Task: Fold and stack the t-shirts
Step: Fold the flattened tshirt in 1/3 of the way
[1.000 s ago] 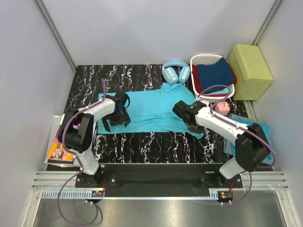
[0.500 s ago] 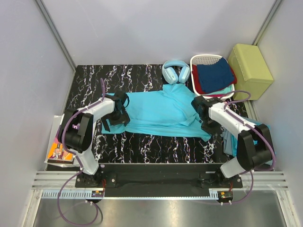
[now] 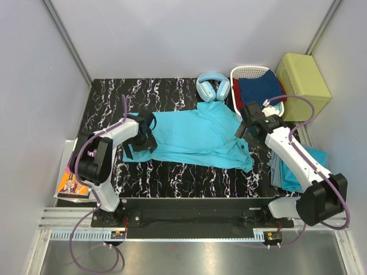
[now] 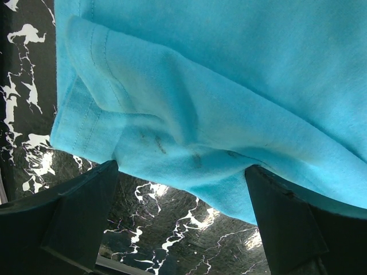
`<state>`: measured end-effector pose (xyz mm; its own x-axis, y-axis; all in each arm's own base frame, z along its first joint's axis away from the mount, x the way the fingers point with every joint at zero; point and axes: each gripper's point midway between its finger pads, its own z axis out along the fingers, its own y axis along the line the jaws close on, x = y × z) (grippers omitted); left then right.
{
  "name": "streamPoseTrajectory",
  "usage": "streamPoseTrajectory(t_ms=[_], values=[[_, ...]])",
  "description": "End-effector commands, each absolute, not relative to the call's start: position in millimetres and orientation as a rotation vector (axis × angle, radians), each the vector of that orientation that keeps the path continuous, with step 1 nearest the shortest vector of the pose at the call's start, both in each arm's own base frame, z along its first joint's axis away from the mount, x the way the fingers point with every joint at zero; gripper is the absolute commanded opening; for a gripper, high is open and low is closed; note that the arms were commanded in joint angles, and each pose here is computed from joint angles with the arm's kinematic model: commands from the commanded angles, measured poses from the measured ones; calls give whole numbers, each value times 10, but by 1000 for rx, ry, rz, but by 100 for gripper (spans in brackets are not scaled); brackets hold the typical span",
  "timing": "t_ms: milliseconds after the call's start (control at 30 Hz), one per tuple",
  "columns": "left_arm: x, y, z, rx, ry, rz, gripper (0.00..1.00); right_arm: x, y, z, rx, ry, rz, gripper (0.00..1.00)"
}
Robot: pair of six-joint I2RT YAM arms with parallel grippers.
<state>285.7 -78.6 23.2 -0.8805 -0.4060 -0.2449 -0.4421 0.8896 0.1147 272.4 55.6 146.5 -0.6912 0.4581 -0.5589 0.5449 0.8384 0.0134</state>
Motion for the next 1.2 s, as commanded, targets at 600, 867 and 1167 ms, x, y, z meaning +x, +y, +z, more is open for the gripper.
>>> streamPoseTrajectory(t_ms=[600, 867, 1167], values=[[2365, -360, 466, -782, 2783, 270, 99, 3168, 1569, 1488, 287, 2494, 56, 96], [2381, -339, 409, -779, 2789, 300, 99, 3136, 1592, 1514, 264, 2484, 83, 95], [2611, -309, 678, -766, 2678, 277, 74, 3038, 1504, 1431, 262, 2491, 56, 93]])
